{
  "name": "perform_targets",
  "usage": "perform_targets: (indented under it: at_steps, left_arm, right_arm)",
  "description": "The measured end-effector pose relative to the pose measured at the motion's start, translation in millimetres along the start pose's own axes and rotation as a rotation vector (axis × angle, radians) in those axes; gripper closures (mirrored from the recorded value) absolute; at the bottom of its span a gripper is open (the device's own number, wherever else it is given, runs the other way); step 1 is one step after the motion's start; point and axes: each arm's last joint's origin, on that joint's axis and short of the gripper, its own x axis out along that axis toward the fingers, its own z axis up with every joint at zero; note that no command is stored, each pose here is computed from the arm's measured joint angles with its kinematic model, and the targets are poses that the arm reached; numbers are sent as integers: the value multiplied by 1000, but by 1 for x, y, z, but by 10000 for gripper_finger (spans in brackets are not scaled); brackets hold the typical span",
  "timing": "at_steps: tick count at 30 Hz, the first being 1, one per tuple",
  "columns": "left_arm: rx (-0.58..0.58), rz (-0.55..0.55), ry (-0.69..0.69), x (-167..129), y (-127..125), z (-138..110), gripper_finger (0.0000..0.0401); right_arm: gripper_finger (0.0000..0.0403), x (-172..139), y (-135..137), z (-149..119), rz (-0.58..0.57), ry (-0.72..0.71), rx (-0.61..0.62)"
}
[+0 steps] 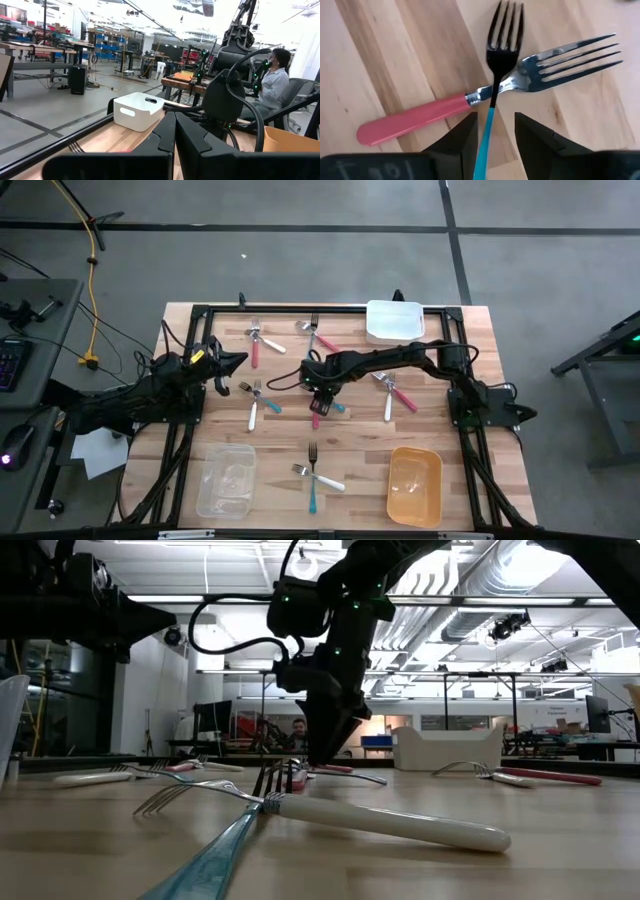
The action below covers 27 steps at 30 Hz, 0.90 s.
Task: Sort silverware by color (type)
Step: Put the center blue fork into the yellow bin
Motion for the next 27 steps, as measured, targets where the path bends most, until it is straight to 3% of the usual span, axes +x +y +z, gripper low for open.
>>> perform_targets:
  at_steps: [8,12,21,27]
  left_arm:
    - [0,0,0,0,0,0,401]
    - [0,0,0,0,0,0,401]
    - [-1,-4,3,0,0,0,401]
    - [-1,-4,5,0,0,0,401]
  right_arm:
    - [204,0,0,0,-13,-3,8]
    - [192,0,0,0,-13,-3,8]
    - [246,17,-1,-5,-29,53,8]
    - [312,18,0,-6,-31,63,5]
